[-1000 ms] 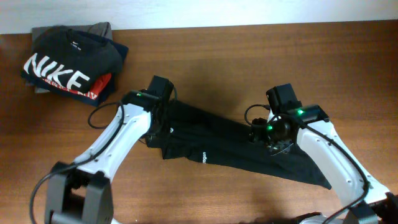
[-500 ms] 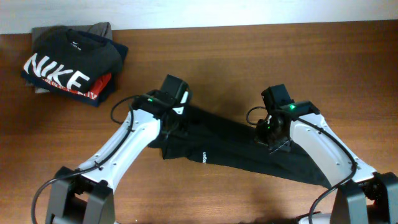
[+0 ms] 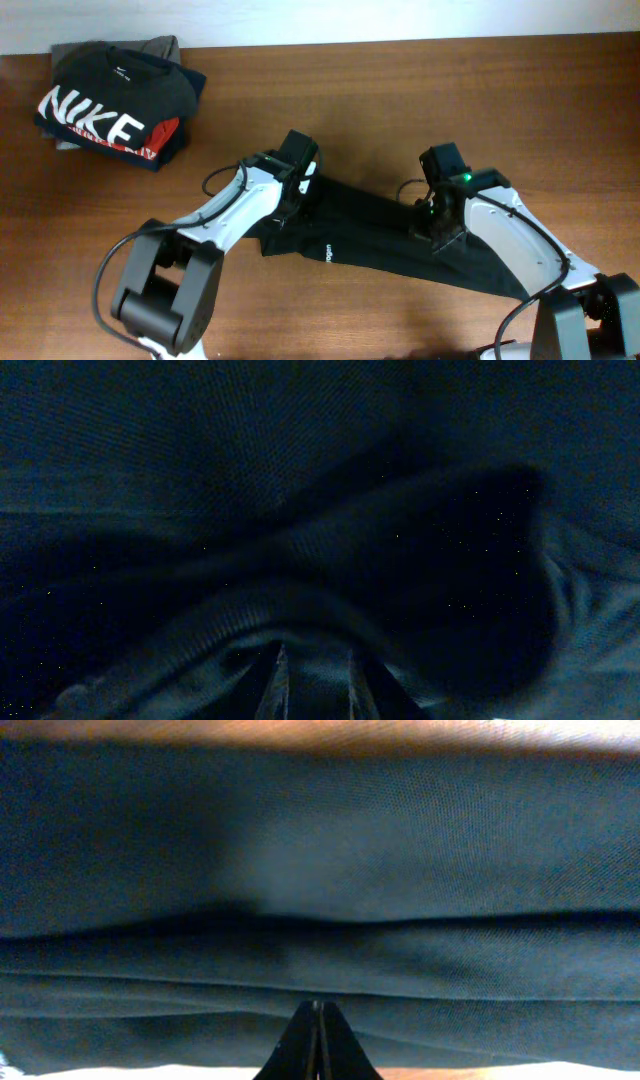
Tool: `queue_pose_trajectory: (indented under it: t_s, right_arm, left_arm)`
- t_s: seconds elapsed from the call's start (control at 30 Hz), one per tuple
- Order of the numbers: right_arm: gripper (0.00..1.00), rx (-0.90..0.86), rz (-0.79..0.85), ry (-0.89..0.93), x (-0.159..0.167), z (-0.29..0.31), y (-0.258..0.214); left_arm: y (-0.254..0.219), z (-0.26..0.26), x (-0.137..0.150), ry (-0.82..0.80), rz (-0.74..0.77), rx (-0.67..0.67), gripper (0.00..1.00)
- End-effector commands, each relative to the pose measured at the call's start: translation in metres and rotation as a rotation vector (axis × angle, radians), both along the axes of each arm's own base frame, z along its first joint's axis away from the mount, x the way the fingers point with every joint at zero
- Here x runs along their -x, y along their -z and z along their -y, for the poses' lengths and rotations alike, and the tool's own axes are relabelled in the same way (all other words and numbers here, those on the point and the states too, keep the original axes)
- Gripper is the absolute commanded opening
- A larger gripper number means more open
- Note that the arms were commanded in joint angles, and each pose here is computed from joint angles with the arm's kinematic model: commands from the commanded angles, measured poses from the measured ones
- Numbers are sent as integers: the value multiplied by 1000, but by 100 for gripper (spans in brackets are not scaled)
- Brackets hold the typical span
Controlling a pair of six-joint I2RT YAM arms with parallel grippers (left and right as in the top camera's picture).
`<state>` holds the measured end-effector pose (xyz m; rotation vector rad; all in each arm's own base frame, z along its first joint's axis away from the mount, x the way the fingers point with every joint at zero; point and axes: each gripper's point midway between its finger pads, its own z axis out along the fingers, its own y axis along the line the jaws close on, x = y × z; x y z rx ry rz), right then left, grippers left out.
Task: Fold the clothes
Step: 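Pull the strip ends apart, left gripper leftward, right gripper rightward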
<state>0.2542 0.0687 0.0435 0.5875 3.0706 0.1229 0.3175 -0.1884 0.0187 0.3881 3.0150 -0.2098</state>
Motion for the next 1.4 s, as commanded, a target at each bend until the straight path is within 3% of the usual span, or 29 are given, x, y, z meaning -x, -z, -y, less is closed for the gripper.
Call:
queue_pose_trajectory:
  t_s: [0.0, 0.23, 0.5, 0.8, 0.93, 1.1, 1.17, 1.37]
  right_arm:
    - [4, 36, -42, 52, 13, 11, 14]
    - [4, 41, -122, 209, 37, 43, 34]
    - [4, 32, -152, 357, 50, 76, 47]
    - [5, 21, -58, 401, 30, 97, 50]
    - [15, 20, 1, 367, 17, 100, 50]
    - [18, 20, 54, 371, 4, 104, 48]
    - [25, 20, 76, 370, -2, 105, 47]
    - [30, 17, 125, 348, -20, 107, 33]
  left_arm:
    - [12, -1, 0, 6, -26, -4, 22]
    - [29, -18, 0, -34, -77, -39, 22]
    - [30, -71, -4, -209, -122, -126, 22]
    - [30, -122, -3, -352, -187, -141, 22]
    - [29, -141, -2, -407, -205, -148, 22]
    - [29, -161, 1, -455, -224, -167, 22]
    - [29, -164, 2, -464, -231, -167, 22]
    - [25, -162, 2, -461, -227, -162, 21]
